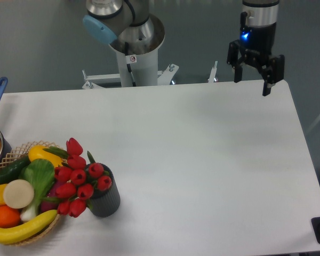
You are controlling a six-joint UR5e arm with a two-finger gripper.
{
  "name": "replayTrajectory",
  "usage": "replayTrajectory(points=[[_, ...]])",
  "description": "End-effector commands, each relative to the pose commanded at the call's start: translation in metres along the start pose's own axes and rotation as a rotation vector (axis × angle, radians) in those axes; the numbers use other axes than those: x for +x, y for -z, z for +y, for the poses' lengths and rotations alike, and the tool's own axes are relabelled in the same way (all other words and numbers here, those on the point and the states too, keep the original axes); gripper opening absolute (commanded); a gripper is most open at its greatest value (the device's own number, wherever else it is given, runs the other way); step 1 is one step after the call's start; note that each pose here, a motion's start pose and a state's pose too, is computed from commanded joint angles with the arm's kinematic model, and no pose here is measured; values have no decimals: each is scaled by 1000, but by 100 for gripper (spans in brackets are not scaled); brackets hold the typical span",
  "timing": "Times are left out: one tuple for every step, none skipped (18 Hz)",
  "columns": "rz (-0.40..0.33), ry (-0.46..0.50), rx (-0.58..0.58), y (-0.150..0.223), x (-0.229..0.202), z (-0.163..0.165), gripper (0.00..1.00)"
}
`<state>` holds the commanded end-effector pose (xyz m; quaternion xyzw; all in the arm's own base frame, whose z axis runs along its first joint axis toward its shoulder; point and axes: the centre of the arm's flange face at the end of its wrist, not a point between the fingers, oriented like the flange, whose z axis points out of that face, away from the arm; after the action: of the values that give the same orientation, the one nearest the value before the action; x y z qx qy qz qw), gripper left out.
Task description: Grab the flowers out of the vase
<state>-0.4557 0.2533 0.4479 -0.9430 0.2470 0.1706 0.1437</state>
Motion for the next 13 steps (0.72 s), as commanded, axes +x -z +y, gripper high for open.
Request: replayTrajectory(points=[[-1,0,0,0,0,-1,100],[-2,2,-2,0,0,0,100],[0,6,0,0,-1,0,100],[-3,5,-1,1,-1,-1,100],[-3,4,-1,1,0,-4,100],[-1,6,3,-1,1,-5,100],[0,17,5,-2,1,-6,100],[-2,34,13,-2,1,-6,100],[1,48,27,-5,2,-7,100],[8,105,49,-11,9,-10,100],[13,147,50,-13,11,-11,100],[13,197,52,-12,11,-13,100],[22,265,78,-16,11,-21,100]])
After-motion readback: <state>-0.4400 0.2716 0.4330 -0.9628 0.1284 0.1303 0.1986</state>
